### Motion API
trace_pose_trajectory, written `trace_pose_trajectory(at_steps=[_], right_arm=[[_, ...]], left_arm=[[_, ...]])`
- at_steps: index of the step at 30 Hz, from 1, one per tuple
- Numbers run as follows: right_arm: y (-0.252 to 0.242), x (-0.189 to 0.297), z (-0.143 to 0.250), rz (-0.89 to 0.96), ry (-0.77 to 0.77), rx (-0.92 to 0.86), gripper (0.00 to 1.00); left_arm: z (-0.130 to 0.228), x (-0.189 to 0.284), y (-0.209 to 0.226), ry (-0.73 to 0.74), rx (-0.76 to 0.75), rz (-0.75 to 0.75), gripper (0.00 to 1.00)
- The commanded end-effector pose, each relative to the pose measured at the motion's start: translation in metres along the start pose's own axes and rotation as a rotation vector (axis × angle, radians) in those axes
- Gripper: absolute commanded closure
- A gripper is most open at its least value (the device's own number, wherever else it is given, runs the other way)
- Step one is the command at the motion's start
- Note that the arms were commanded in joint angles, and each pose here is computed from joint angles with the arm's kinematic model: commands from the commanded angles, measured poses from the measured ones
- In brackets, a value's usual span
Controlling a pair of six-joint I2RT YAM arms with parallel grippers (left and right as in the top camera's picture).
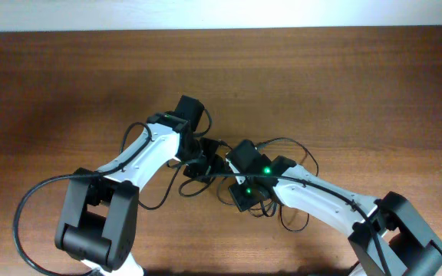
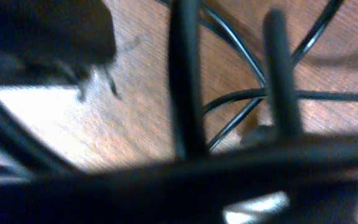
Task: Untangle cables
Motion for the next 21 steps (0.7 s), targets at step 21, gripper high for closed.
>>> trace_pose_trajectory(at_steps=[21], right_arm=[[-0.085, 0.189, -0.001, -0.042, -0.374, -0.269, 0.96]], left_arm=[[-0.034, 0.014, 0.004, -0.127, -0.37, -0.026, 1.0]])
Point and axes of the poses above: each gripper's point midway between its finger pads, its own x axis back along the fingers, its own y axis along the line the jaws close on, z = x × y, the point moved 4 cm from there along x, back along the fingers, and after that the axes turned 5 degrees about -x, right-handed, at the moved point
